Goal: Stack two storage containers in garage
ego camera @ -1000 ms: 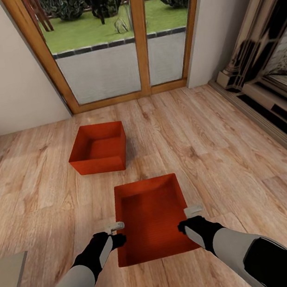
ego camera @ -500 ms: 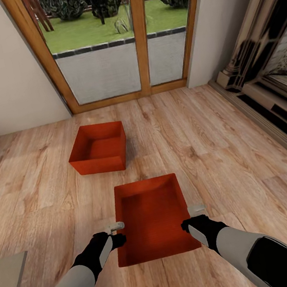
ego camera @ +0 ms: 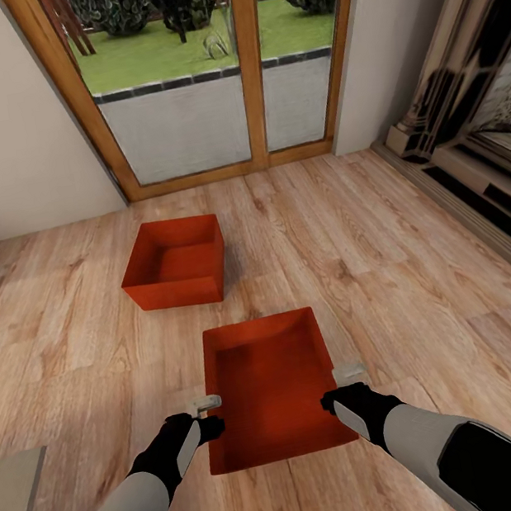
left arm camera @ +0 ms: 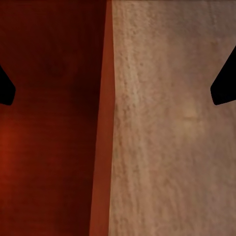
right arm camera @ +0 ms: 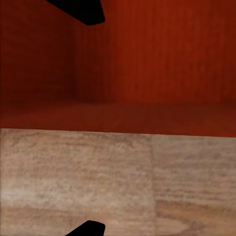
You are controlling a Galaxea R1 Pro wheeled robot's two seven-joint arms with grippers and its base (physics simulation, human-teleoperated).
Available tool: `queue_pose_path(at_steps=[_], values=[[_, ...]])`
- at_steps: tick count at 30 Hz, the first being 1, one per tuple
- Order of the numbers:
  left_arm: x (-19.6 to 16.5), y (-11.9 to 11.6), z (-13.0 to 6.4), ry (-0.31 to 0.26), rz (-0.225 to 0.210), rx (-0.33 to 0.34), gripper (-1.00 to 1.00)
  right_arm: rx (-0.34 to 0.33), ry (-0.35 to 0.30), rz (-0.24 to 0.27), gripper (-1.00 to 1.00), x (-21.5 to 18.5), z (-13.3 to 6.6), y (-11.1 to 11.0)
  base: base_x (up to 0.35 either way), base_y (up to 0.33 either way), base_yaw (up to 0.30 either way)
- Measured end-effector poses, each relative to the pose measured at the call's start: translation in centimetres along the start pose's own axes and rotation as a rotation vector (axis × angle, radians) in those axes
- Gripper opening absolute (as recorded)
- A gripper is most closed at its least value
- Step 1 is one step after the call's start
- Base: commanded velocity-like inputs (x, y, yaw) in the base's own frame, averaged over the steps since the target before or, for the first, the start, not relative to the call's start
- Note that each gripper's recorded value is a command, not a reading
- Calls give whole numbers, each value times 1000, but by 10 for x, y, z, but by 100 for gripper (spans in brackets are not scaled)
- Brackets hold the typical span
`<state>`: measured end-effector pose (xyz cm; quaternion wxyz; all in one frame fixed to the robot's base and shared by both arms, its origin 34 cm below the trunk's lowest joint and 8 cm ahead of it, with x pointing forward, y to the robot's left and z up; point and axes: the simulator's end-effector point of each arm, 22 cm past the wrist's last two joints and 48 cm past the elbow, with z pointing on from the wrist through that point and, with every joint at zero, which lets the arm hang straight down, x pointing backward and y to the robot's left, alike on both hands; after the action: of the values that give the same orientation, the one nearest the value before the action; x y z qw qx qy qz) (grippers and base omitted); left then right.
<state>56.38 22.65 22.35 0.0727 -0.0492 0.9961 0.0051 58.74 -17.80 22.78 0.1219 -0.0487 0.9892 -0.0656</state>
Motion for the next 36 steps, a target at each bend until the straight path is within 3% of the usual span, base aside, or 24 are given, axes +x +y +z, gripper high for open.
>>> queue_pose_path(at_steps=[13, 19, 36], values=[[2, 0, 6, -2, 0, 0, 100, 0, 0, 0, 100, 3, 6, 1, 0, 0, 0], [7, 0, 19, -1, 0, 2, 100, 0, 0, 0, 100, 9, 18, 3, 0, 0, 0], [7, -1, 19, -4, 6, 3, 100, 0, 0, 0, 100, 9, 18, 3, 0, 0, 0]])
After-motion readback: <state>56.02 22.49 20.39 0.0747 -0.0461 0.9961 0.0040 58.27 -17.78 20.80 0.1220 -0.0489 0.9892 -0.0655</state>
